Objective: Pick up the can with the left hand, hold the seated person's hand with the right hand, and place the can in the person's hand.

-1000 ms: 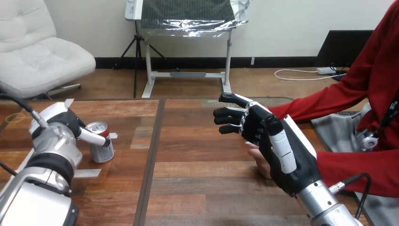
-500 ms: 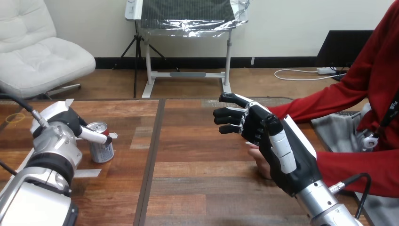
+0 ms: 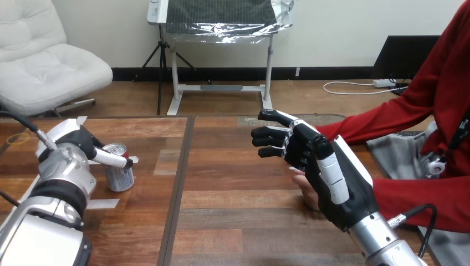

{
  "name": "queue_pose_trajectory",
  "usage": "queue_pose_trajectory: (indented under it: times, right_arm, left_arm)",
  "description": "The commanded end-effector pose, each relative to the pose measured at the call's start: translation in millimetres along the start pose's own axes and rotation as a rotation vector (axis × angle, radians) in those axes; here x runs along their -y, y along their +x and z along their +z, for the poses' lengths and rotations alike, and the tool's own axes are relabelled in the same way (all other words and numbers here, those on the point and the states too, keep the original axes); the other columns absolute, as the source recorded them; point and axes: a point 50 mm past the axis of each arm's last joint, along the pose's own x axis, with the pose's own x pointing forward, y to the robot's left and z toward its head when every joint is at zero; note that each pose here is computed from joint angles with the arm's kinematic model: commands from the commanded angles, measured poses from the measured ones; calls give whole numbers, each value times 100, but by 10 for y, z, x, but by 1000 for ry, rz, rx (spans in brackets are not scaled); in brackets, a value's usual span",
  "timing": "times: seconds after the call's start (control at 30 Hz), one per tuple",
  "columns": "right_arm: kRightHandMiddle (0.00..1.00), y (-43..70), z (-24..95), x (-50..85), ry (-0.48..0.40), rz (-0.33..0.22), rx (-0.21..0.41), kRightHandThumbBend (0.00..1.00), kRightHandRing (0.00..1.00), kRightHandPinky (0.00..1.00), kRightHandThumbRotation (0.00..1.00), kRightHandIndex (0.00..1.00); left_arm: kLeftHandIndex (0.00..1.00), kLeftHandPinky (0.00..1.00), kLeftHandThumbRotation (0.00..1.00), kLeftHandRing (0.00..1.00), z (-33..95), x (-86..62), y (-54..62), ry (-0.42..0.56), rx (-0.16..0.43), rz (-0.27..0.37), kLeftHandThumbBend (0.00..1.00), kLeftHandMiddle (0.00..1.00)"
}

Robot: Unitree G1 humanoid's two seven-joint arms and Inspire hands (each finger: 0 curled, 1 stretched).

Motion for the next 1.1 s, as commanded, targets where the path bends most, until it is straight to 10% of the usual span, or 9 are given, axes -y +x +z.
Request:
queue_pose_trajectory:
  times: [0.0, 1.07]
  right_arm:
    - [77, 162, 197, 49, -39, 20, 91, 81, 76, 73, 100, 84]
    - [76, 169, 200, 41, -35, 16, 93, 82, 76, 73, 100, 83]
  left_arm:
    - [75, 45, 31, 64, 304, -270, -53, -35, 101, 87, 84, 72]
    - [75, 45, 27, 65, 346, -239, -58, -63, 134, 65, 83, 74]
